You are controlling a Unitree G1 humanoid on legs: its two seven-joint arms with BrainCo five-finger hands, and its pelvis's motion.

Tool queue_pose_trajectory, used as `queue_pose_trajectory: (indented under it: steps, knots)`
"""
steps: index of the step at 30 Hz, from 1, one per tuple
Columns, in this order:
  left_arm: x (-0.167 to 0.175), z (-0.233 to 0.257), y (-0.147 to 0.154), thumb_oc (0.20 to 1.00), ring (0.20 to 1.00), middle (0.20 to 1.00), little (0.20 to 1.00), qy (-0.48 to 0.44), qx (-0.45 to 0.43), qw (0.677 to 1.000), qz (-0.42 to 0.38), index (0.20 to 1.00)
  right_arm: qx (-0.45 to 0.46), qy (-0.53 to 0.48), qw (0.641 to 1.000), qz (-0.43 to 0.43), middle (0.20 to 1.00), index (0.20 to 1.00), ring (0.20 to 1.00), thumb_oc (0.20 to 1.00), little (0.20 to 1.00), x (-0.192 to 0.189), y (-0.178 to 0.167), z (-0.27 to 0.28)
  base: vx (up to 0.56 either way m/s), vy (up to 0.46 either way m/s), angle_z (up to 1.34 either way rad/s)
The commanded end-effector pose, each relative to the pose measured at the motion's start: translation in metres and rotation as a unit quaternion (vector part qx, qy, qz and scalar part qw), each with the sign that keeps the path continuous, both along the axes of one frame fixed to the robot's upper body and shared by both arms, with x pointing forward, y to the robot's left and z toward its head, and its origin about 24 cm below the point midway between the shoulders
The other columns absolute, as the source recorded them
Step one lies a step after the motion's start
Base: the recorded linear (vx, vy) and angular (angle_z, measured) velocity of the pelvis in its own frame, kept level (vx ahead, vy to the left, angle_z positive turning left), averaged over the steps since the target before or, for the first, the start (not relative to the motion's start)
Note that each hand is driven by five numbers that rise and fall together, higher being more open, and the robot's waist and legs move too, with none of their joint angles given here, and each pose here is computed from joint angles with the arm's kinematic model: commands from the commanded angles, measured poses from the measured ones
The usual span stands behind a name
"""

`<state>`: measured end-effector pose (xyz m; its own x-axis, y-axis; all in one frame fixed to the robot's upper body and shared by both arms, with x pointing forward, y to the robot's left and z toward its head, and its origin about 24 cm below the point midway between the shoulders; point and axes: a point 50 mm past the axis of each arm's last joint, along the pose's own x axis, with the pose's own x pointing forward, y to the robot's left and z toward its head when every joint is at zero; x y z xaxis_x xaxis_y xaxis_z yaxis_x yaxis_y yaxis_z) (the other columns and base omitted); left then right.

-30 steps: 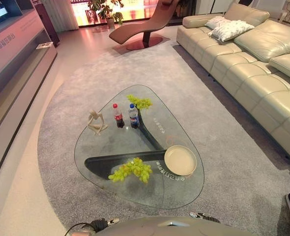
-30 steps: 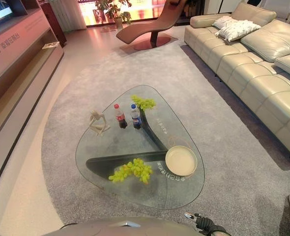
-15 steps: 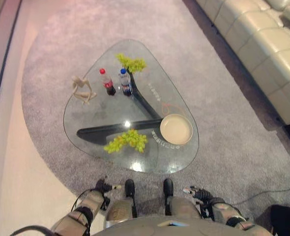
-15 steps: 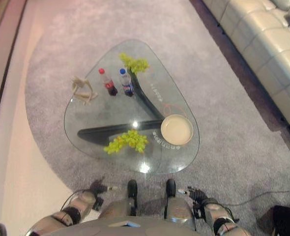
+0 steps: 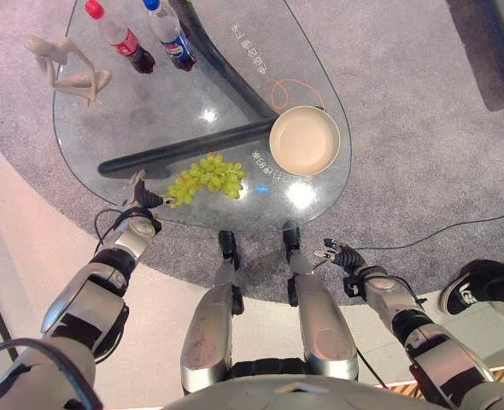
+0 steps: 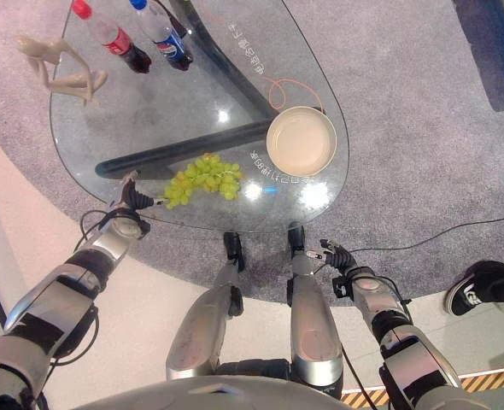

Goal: Pick up fruits into the plate

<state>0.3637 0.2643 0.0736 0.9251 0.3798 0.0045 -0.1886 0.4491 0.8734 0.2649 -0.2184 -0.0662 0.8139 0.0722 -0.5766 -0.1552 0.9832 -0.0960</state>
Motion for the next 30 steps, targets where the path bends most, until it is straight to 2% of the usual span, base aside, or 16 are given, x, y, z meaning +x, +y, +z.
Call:
queue_pose_trajectory:
  steps: [1, 3, 5, 15, 24, 30]
  knots:
    - [0.003, 0.023, 0.019, 1.000, 1.000, 1.000, 1.000, -0.021, 0.093, 0.995, 0.027, 1.000, 0.010, -0.008, 1.000, -0.015, 1.000, 1.000, 1.000, 1.000, 1.000, -0.006, -0.005, -0.001, -0.06, -0.051, 0.00]
    - [0.011, 0.045, 0.019, 1.000, 1.000, 1.000, 1.000, -0.030, 0.164, 0.986, 0.024, 1.000, 0.013, -0.021, 0.999, -0.026, 1.000, 1.000, 1.000, 1.000, 1.000, -0.002, -0.007, 0.003, -0.06, -0.047, -0.02]
    - [0.013, 0.052, 0.020, 1.000, 1.000, 1.000, 1.000, -0.031, 0.194, 0.980, 0.028, 1.000, 0.022, -0.029, 0.999, -0.035, 1.000, 1.000, 1.000, 1.000, 1.000, 0.000, -0.008, 0.005, -0.03, -0.033, -0.03]
    - [0.024, 0.081, 0.016, 1.000, 1.000, 1.000, 1.000, -0.036, 0.246, 0.967, 0.052, 1.000, 0.083, -0.068, 0.993, -0.054, 1.000, 1.000, 1.000, 1.000, 1.000, 0.011, 0.003, 0.016, -0.01, -0.047, -0.05]
    - [0.025, 0.060, 0.006, 1.000, 1.000, 1.000, 1.000, 0.038, 0.284, 0.958, 0.030, 1.000, 0.111, -0.084, 0.989, -0.056, 1.000, 1.000, 1.000, 1.000, 1.000, 0.014, 0.012, 0.020, 0.01, -0.024, -0.02]
    - [0.017, 0.035, 0.009, 1.000, 1.000, 1.000, 1.000, 0.073, 0.270, 0.959, 0.047, 1.000, 0.126, -0.098, 0.986, -0.055, 1.000, 1.000, 1.000, 1.000, 1.000, 0.018, 0.015, 0.025, 0.00, 0.001, -0.02]
